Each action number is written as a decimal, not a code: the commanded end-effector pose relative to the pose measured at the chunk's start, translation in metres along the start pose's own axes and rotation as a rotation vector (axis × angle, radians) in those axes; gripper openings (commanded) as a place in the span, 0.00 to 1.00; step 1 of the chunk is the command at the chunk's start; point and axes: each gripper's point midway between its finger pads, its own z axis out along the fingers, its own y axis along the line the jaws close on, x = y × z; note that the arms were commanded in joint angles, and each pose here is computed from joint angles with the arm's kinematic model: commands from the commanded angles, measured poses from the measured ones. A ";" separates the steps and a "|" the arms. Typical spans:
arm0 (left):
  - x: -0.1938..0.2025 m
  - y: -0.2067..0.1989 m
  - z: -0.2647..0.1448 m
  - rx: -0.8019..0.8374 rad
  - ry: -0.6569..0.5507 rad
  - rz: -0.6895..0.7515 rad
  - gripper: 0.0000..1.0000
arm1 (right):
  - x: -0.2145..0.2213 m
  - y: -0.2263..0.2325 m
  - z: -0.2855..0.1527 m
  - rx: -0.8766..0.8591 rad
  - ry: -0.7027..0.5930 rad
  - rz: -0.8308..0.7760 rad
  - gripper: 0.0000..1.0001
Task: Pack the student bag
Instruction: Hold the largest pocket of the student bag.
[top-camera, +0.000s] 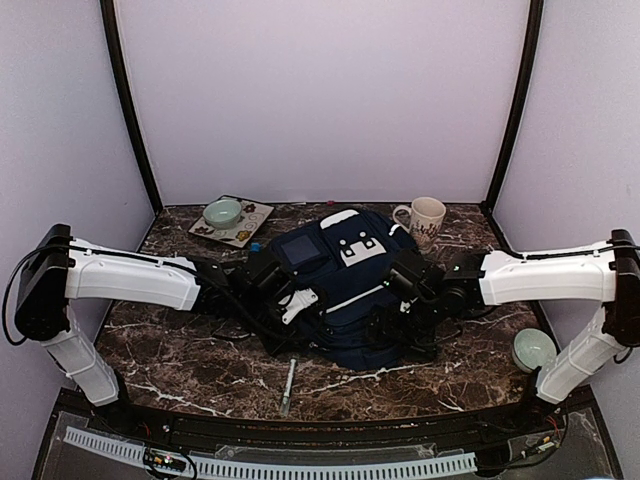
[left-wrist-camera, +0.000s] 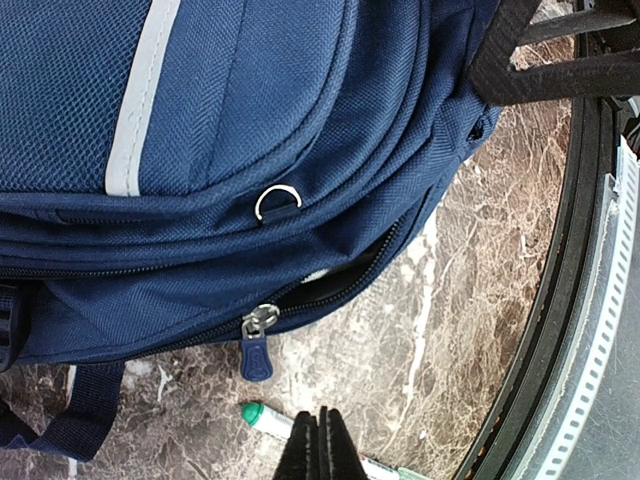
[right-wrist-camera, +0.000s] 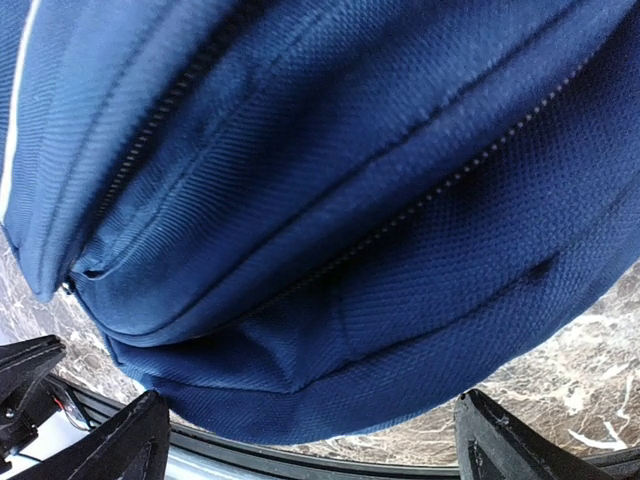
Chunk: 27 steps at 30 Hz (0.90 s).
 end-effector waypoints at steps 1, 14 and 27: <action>0.001 -0.001 -0.002 0.006 0.004 -0.007 0.00 | 0.006 0.004 0.009 -0.023 0.024 -0.009 0.99; 0.005 -0.002 -0.006 0.009 0.000 -0.013 0.00 | 0.010 0.018 0.026 -0.064 0.064 -0.032 0.97; 0.008 -0.004 -0.006 0.018 -0.003 -0.032 0.00 | 0.019 0.025 0.039 -0.077 0.112 -0.069 0.95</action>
